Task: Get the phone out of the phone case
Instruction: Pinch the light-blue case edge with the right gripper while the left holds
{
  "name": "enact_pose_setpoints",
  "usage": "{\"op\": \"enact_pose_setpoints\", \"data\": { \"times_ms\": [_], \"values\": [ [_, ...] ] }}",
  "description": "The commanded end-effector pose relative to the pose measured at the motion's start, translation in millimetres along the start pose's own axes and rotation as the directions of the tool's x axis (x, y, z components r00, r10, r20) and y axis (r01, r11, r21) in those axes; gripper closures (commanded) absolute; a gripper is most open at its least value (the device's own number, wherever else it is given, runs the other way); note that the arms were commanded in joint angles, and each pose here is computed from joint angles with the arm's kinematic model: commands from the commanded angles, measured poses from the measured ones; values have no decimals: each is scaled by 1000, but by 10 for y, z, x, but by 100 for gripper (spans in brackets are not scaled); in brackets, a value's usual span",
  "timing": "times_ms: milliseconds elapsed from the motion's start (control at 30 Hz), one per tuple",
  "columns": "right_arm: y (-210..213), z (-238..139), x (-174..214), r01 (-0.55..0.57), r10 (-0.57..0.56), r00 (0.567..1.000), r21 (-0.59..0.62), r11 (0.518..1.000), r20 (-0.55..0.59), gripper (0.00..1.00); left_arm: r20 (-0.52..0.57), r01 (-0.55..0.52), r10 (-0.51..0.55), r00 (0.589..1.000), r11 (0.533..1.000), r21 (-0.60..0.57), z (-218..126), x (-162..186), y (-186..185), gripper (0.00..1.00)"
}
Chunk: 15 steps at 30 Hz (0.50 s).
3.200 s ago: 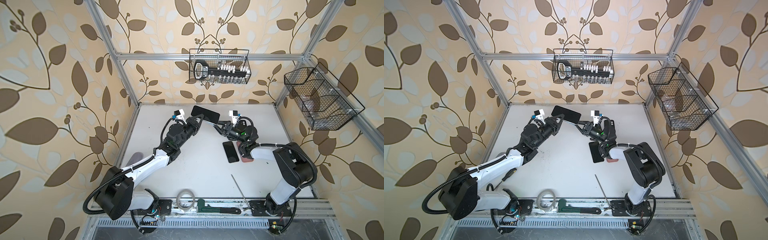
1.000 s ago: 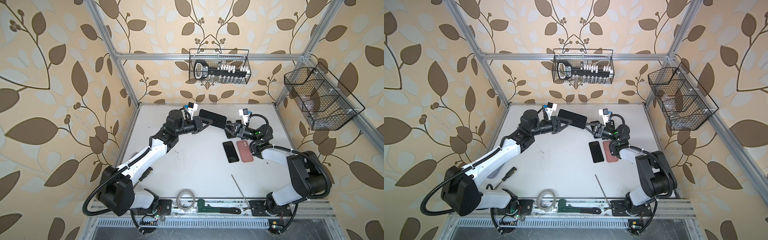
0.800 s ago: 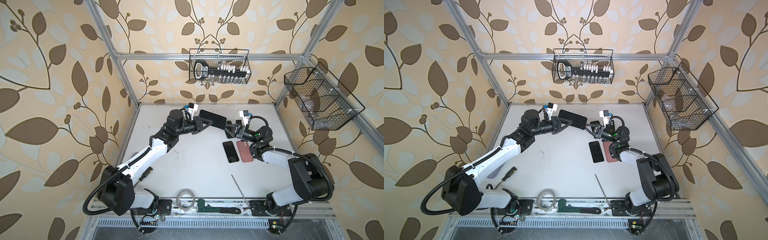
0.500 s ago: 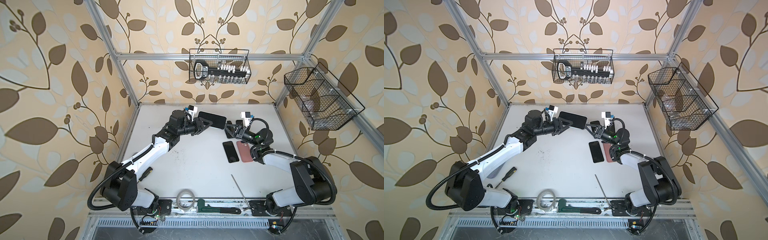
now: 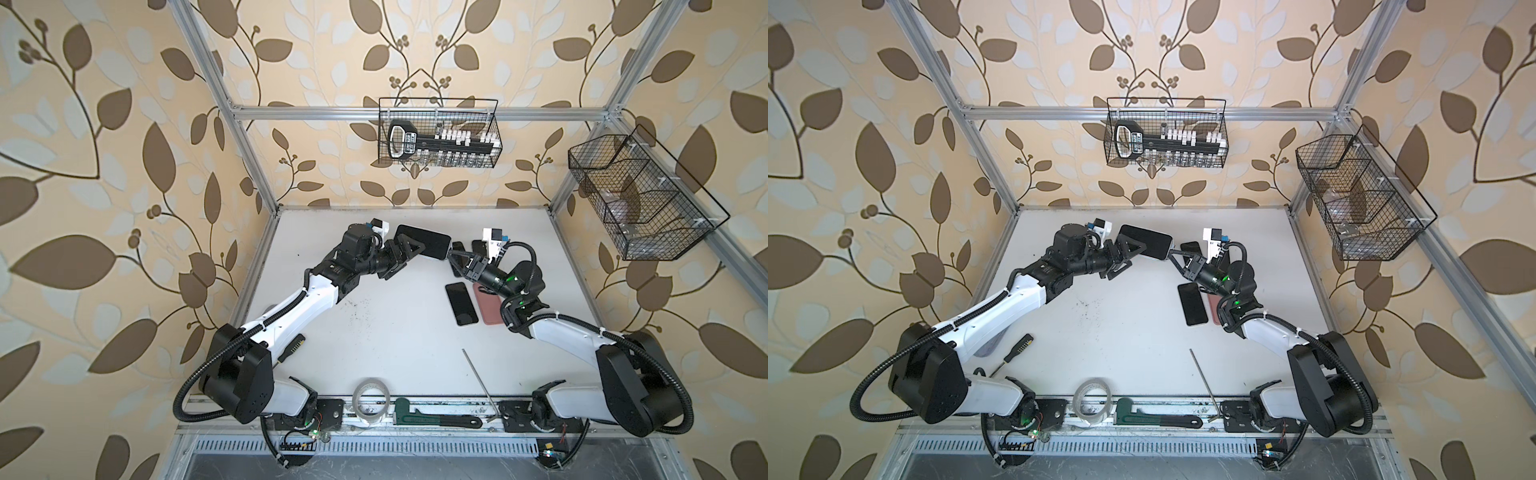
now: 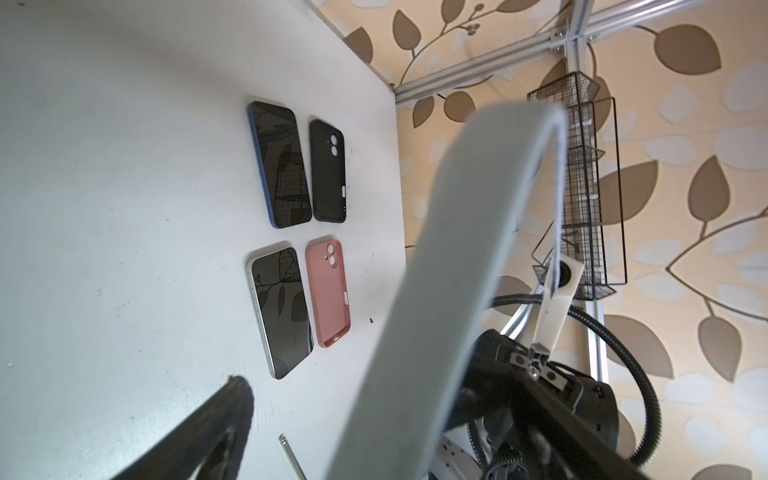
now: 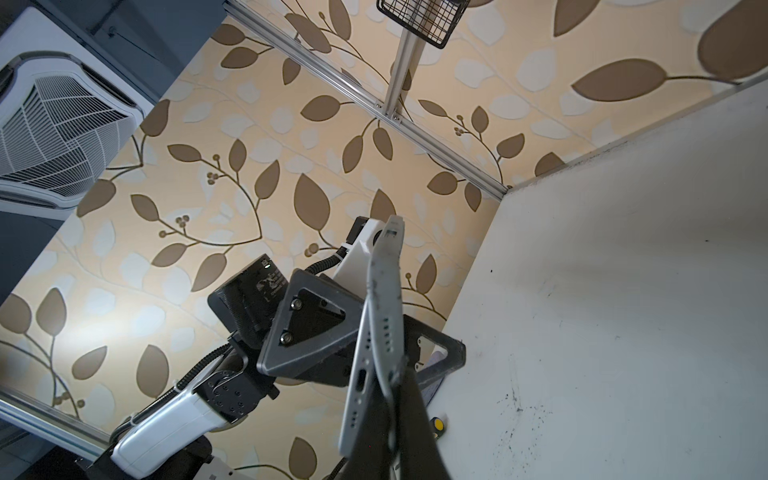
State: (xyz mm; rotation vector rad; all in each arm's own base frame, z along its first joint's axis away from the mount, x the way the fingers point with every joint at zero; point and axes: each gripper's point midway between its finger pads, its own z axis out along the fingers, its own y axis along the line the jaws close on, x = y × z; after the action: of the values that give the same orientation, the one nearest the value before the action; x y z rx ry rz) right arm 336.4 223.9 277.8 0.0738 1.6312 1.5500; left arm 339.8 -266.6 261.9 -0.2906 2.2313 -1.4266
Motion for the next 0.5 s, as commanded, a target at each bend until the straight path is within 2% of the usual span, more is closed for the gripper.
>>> {"op": "enact_pose_setpoints", "data": {
  "times_ms": [0,233,467],
  "values": [
    [109,-13,-133,70,-71,992,13,997,101,100,97,60,-61,993,998,12,-286,-55,-156,1],
    [-37,71,-8,40,-51,989,77,996,140,100,133,176,-190,973,978,112,-443,94,-374,1],
    [-165,75,126,-8,-22,979,144,990,203,100,108,267,-294,949,939,215,-355,254,-559,1]
  ]
}}
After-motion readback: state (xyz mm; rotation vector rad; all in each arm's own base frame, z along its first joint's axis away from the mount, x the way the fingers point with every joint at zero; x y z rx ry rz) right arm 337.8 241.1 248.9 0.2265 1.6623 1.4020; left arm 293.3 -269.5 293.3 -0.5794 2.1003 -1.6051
